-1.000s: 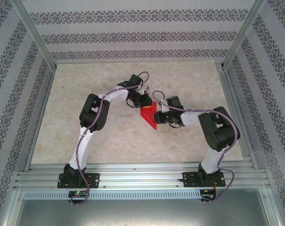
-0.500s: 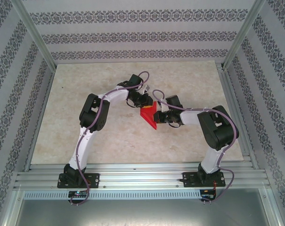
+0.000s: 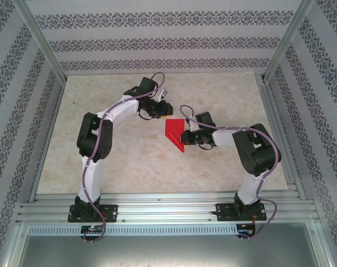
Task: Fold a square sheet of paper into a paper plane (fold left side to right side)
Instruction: Third fold the triangle at the center of the table.
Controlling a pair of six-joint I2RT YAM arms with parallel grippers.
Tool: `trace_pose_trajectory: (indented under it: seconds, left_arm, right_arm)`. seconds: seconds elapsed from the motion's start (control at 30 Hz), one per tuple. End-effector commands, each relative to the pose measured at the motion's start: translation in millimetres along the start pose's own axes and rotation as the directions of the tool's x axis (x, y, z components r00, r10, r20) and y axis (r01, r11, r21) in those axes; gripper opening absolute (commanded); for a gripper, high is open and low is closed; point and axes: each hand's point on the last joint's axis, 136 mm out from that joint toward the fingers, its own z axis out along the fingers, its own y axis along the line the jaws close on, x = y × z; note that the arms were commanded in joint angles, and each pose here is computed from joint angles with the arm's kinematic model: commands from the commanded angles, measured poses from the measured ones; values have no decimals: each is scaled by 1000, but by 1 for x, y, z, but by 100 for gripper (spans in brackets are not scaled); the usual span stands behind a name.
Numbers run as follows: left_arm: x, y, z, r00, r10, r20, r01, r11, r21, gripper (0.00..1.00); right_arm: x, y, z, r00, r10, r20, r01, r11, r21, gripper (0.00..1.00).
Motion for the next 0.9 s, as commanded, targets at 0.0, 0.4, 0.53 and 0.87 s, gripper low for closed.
trace_pose_trajectory:
  seconds: [0.0,0.4,0.53,0.87]
  left_arm:
    - [25,-7,21,998,-5,-59,8,999,42,27]
    - [60,12,61,988,-72,-136,72,997,-9,24]
    - [67,25,63,986,-88,-144,82,995,-53,23]
    - [87,57,68,980,-120,-159,97,985,-143,23]
  right_arm:
    - [39,-19,13,992,34,-124,-24,997,76,0]
    - [40,-18,14,991,27,-135,-17,997,76,0]
    - [40,-19,14,990,25,-136,-14,997,81,1]
    - [39,-19,13,990,21,-137,-10,996,83,3]
